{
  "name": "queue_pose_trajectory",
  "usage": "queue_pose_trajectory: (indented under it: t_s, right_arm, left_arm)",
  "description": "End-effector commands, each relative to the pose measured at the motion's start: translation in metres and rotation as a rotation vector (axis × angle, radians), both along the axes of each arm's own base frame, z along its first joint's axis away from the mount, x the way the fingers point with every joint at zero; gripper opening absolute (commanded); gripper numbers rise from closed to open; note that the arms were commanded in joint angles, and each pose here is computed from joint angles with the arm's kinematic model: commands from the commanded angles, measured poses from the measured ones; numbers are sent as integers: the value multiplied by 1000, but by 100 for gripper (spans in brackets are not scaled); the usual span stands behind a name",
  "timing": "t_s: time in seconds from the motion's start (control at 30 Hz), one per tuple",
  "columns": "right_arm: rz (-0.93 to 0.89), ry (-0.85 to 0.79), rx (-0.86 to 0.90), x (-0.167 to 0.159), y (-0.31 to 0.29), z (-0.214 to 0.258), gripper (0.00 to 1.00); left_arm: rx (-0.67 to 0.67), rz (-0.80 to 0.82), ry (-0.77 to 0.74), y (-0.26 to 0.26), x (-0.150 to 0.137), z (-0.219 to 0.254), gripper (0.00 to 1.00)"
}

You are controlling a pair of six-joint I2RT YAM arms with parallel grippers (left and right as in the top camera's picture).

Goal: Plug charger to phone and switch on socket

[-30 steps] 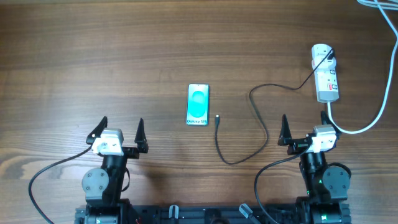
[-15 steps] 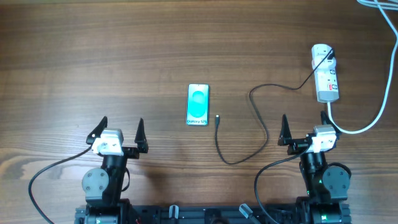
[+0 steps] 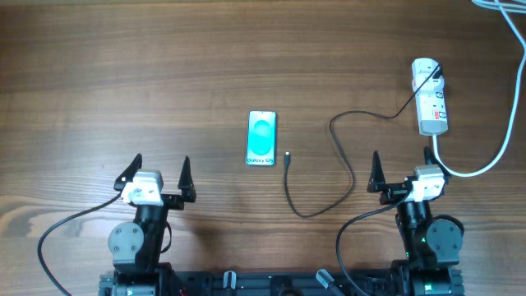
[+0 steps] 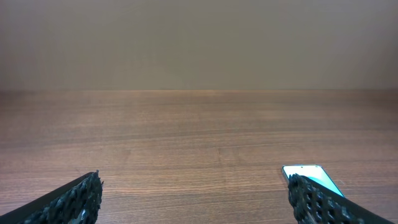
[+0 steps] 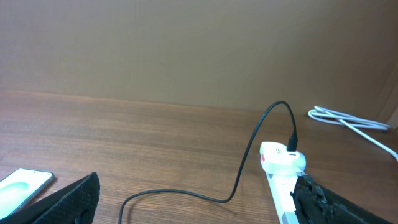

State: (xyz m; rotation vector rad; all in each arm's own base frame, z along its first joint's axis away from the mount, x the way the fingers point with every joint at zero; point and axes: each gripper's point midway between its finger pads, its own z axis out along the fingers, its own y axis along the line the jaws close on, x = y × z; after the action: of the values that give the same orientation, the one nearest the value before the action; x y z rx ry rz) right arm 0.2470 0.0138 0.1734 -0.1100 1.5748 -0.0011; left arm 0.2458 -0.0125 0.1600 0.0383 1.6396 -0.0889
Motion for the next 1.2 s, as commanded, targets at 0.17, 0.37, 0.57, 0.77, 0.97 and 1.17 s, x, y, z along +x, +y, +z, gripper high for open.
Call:
queue_pose_trajectory:
  t_s: [0.17, 0.37, 0.57, 0.77, 0.97, 1.17]
  right_arm:
    - [-7, -9, -7, 0, -1, 2, 100]
    - [-7, -9, -7, 0, -1, 2, 100]
    - [-7, -9, -8, 0, -1, 2, 100]
    - [-7, -9, -7, 0, -1, 2, 100]
    - [-7, -9, -8, 0, -1, 2, 100]
    - [-7, -9, -8, 0, -1, 2, 100]
  left_arm:
    - [2, 17, 3, 3, 0, -3, 100]
    - [3, 3, 0, 1, 0, -2, 100]
    - [-110, -433, -54, -71, -21, 19, 100]
    - [-81, -806, -353, -116, -76, 92, 100]
    - [-88, -828, -620, -113, -113, 162, 100]
    - [-134, -812, -526, -112, -112, 209, 100]
